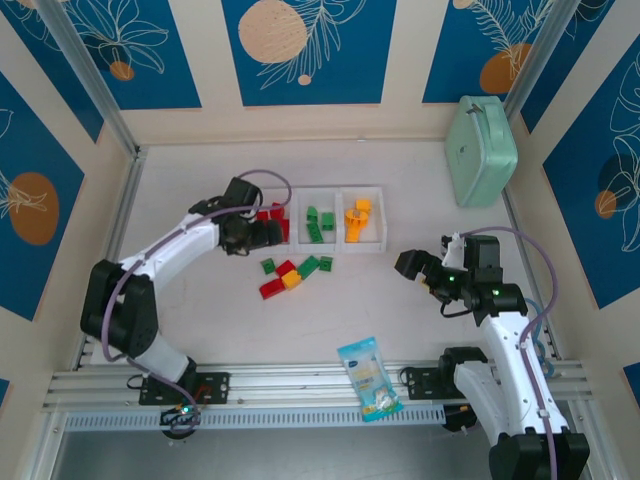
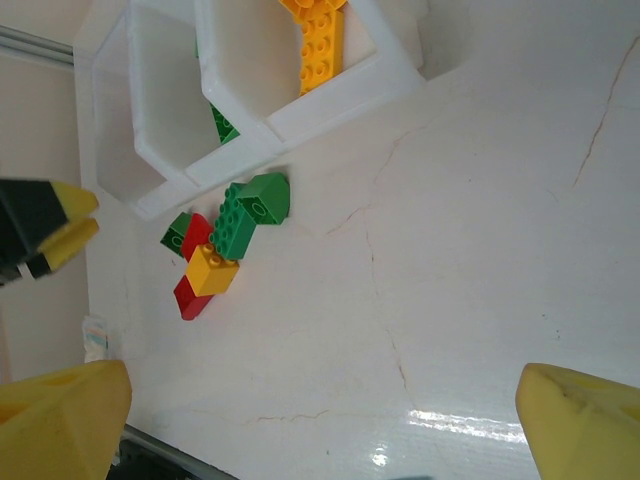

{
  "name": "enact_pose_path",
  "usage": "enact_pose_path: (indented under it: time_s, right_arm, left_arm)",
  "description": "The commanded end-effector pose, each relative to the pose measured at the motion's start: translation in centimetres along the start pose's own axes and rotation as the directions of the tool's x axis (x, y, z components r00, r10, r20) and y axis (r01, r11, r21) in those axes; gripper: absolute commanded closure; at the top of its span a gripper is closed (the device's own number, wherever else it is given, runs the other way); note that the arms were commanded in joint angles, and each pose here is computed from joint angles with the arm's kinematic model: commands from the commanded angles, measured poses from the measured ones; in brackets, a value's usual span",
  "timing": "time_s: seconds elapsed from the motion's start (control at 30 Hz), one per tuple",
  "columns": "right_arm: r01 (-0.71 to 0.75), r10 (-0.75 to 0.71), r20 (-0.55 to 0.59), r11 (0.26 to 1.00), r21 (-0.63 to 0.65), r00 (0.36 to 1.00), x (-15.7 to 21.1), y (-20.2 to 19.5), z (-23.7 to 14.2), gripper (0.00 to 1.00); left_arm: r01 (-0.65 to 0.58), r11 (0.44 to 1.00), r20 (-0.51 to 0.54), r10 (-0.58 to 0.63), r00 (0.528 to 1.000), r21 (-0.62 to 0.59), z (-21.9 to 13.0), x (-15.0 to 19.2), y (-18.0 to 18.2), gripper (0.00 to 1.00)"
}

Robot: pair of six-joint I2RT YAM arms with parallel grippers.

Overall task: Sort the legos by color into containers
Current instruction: Pick up the lego from the center of the table.

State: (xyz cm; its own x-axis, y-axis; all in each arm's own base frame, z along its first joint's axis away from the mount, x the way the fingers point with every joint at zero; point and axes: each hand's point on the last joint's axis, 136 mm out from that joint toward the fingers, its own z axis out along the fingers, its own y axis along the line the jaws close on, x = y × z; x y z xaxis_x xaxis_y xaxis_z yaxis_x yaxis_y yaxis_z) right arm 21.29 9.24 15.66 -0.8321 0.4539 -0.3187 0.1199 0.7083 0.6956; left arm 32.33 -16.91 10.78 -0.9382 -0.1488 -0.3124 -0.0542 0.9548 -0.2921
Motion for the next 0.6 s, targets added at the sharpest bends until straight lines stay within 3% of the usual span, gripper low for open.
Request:
enact_pose_path:
  time_s: [0.0, 0.17, 0.57]
  right_arm:
    - [-0.013, 0.013, 0.001, 1.0, -0.011, 1.0, -0.1, 0.0, 0.3, 0.01]
    - [-0.045, 0.045, -0.009, 0.999, -0.022, 0.999, 0.0, -0.3, 0.8, 0.01]
    - [-0.05, 0.049, -0.01, 0.999, -0.018, 0.999, 0.3, -0.1, 0.2, 0.01]
  left_arm:
    - [-0.073, 0.991, -0.033, 0.077, 0.996, 0.111, -0.1, 2.7, -1.6, 0.14]
    - [-0.114, 0.95, -0.085, 0.144, 0.986, 0.289, 1.0, 7.0, -4.5, 0.14]
    - [-0.234, 0.961, -0.172, 0.258, 0.951, 0.145, 4.0, 8.6, -2.3, 0.15]
